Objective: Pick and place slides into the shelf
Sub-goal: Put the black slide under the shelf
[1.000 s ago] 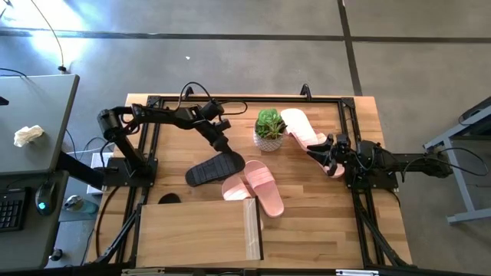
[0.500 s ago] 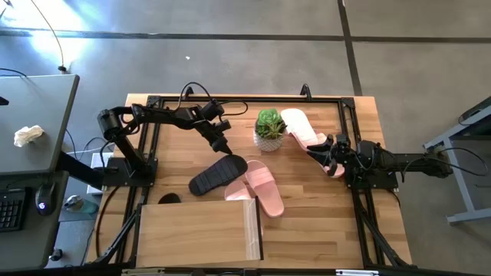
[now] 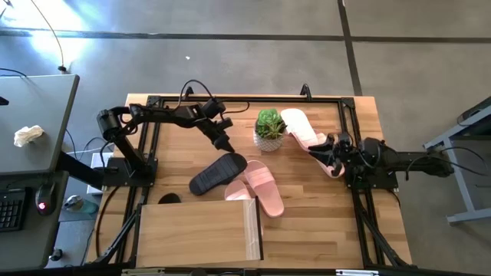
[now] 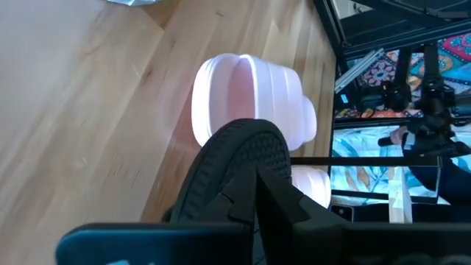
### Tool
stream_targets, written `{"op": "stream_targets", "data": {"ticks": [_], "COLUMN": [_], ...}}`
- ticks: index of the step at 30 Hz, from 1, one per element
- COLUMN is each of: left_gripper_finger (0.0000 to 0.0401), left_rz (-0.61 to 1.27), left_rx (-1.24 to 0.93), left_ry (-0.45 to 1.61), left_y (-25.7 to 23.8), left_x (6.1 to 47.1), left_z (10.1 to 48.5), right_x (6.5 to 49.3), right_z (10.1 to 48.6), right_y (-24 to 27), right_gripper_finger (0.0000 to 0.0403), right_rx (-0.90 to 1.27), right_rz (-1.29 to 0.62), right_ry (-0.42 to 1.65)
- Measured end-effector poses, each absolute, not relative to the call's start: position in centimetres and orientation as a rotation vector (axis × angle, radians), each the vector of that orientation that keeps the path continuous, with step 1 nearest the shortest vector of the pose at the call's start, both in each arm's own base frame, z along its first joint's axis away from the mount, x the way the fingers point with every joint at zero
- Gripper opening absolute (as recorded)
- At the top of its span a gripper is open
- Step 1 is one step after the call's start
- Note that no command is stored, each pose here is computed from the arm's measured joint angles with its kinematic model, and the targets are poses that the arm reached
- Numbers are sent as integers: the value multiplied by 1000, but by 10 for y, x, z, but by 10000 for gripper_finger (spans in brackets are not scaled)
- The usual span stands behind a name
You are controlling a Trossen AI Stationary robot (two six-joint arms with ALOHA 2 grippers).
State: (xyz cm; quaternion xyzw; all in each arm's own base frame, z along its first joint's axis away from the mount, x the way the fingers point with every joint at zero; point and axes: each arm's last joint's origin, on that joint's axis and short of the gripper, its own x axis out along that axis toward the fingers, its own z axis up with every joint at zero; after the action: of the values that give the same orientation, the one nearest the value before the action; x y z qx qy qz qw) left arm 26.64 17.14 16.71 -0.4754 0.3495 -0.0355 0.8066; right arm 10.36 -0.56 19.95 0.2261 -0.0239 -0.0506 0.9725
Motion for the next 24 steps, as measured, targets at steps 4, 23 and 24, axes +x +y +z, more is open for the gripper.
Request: {"op": "stream_targets", "data": {"ticks": [4,23,24], "left_gripper_finger": [4,10,11], "left_rz": [-76,-88,-88], "left_rx": [-1016,-1088,-1093], "left_ry": [747,795,801], "left_y": [171,168,167], "left_x": [267,263,262], "left_z": [167,165,164], "right_x": [115,273,282], "right_z": [224,247,245], "right_y": [-6,-9,-9], "right_gripper_finger": [79,151,154], "right_rx": [261,-599,-642], "right_rz": [-110,168,193], "right_ry": [54,614,641]}}
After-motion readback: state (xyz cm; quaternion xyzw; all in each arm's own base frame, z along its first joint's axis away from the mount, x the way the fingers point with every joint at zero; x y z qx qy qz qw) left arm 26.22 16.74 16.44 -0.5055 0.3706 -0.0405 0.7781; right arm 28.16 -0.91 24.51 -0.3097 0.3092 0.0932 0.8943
